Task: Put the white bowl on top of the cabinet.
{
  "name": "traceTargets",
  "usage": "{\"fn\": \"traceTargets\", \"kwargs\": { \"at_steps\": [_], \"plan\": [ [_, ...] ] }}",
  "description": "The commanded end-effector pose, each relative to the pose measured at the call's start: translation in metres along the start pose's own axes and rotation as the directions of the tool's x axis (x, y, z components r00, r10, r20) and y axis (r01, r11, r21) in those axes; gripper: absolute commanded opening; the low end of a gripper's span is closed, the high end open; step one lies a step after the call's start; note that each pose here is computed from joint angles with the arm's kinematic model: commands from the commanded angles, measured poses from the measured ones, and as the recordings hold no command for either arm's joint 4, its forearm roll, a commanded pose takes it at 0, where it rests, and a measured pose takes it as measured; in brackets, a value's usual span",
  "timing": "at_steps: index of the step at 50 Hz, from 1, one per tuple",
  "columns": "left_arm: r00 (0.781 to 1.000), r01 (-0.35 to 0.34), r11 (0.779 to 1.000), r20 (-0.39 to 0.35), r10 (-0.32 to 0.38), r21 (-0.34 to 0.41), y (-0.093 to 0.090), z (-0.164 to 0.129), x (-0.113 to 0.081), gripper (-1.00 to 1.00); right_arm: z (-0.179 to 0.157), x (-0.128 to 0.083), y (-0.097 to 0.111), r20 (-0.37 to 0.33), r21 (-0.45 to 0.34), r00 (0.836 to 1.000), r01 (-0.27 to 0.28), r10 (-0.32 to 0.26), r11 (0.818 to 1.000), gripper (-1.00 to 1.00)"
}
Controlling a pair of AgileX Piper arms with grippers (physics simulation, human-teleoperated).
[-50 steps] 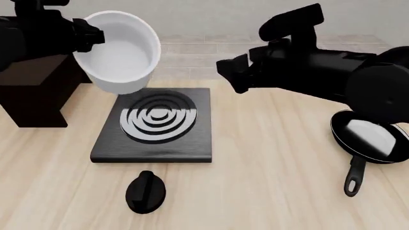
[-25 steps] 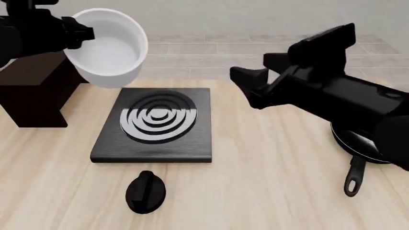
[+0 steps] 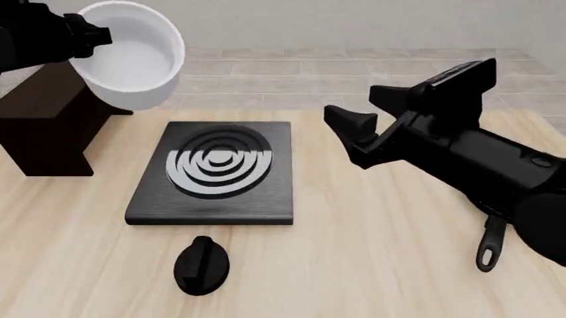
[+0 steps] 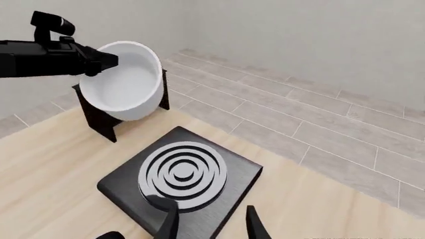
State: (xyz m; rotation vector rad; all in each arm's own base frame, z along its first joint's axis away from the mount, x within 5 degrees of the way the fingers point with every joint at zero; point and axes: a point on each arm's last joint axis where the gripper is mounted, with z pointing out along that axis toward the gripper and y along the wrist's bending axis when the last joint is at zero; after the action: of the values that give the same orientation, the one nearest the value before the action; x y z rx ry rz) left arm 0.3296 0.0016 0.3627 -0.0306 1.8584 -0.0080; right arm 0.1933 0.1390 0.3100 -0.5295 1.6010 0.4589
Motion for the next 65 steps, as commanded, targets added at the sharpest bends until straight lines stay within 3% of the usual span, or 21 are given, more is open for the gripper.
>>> {"fn": "traceTargets", "kwargs": {
  "at_steps": [1,26,33,65],
  "plan": [
    [0.997,0.064,0.998,0.042,-0.063,-0.028,0.012,0.000,-0.012,-1.00,0.003,0.007,-0.002,-0.005,0.007,1.000,0.006,-0.006,1.000,1.00],
    [0.992,0.113,0.987,0.070,-0.105,-0.116,0.046,0.012,-0.018,-1.00,0.013,0.018,-0.002,-0.023,0.007,1.000,0.010,-0.009,1.000,1.00],
    [0.990,0.123,0.985,0.078,-0.114,-0.123,0.049,0.013,-0.021,-1.00,0.017,0.014,0.001,-0.023,-0.005,0.999,0.032,-0.032,0.999,1.00],
    [0.981,0.170,0.967,0.124,-0.148,-0.190,0.079,0.019,-0.036,-1.00,0.023,0.028,0.002,-0.047,-0.006,0.999,0.027,-0.028,1.000,1.00]
  ]
}}
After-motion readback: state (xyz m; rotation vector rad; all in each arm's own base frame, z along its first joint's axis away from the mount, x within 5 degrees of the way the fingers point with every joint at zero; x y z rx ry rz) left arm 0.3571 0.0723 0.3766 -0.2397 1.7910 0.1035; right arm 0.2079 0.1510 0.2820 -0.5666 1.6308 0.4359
